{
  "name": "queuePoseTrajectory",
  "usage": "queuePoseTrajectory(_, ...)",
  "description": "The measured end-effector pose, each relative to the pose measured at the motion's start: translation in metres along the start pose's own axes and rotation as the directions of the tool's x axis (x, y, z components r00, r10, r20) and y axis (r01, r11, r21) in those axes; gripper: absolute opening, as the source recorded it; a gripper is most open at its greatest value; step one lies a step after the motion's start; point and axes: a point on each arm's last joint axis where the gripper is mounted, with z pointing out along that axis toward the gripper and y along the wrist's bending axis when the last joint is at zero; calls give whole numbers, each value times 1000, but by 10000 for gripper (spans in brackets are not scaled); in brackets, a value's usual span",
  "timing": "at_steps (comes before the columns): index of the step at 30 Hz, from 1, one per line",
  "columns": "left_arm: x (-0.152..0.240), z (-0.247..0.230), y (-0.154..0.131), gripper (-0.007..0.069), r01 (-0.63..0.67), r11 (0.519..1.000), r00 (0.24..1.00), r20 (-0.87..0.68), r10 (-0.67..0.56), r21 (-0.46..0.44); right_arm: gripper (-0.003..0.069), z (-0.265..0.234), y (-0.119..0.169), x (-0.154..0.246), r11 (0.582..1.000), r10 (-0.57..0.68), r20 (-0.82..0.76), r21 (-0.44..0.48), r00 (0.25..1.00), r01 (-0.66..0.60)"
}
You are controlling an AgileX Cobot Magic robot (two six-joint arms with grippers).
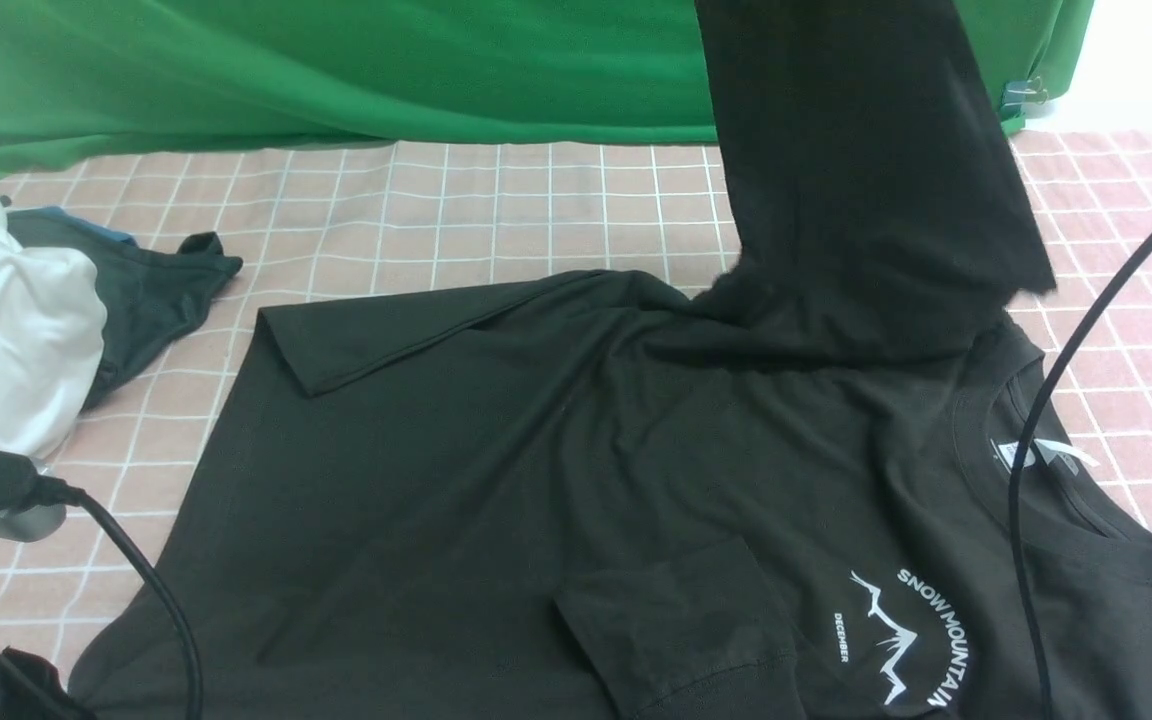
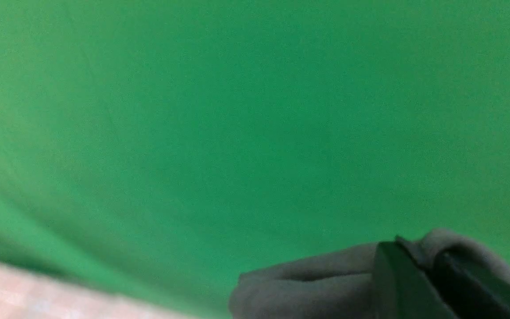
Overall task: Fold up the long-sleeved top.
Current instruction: Spread the long sleeves with your arms and place them on the tabletop
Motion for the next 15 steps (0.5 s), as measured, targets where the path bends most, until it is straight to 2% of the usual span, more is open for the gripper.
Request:
queuePoseTrajectory(3,0,0,0,50,0,1000,1000,0,0,0,64,-5,4,-14,1000,13,33,-12,999,-13)
queuePoseTrajectory(5,0,0,0,50,0,1000,1000,0,0,0,64,-8,8,-13,1000,14,-12,-24,1000,-14)
queuePoseTrajectory(10,0,0,0,50,0,1000,1000,1,0,0,64,-8,22,17,998,-6,-267,-66,964,-12)
queuePoseTrajectory(15,0,0,0,50,0,1000,1000,1,0,0,64,-9,41,63,994,-48,-506,-111,861,-10)
